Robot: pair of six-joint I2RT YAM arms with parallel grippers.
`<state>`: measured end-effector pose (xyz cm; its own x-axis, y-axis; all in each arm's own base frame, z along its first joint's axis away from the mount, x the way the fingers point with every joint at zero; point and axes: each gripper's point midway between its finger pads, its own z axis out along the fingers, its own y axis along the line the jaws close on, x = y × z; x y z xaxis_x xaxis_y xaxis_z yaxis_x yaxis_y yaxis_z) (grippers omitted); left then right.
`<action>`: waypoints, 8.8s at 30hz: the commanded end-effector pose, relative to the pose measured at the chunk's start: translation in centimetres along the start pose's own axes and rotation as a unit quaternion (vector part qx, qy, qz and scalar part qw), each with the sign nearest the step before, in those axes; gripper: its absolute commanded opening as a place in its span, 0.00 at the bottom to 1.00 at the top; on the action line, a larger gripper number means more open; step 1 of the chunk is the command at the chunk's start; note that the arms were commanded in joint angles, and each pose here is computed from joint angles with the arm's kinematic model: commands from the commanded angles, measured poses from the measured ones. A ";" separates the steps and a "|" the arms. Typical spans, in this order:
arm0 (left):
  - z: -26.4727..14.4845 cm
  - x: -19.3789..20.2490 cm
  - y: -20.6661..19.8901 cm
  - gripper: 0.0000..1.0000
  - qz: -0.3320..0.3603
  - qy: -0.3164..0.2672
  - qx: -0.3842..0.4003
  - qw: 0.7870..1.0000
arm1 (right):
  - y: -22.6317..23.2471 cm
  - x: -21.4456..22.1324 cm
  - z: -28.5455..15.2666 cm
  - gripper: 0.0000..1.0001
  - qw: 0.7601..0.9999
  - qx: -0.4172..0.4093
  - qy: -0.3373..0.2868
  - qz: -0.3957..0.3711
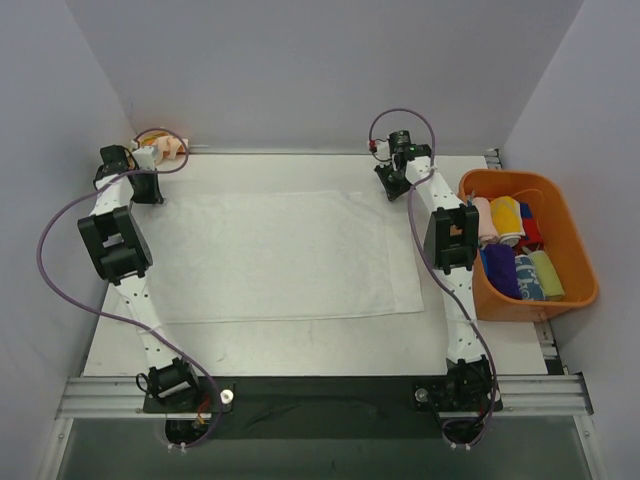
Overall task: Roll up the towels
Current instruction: Fold the towel
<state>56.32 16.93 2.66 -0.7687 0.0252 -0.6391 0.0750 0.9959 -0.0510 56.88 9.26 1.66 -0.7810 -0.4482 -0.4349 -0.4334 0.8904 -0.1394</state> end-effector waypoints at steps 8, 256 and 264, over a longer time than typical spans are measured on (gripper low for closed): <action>-2.1 -1.3 -0.8 0.15 -0.003 -0.007 0.019 1.000 | 3.1 7.5 -0.9 0.08 0.988 -0.082 0.127 -0.026; -20.8 12.8 -5.9 0.66 0.059 0.041 0.144 0.987 | 2.5 16.2 -17.9 0.33 0.990 -0.076 0.105 0.063; -17.4 11.6 -3.5 0.65 0.024 0.056 0.071 0.996 | 2.8 13.9 -15.5 0.29 0.992 -0.022 0.088 0.085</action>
<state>33.79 13.64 9.12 -0.8285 0.1263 -0.5455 0.2694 0.9440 -0.1906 36.46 3.58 8.62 -0.9058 -0.3345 -0.2600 -0.3484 0.9373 0.0079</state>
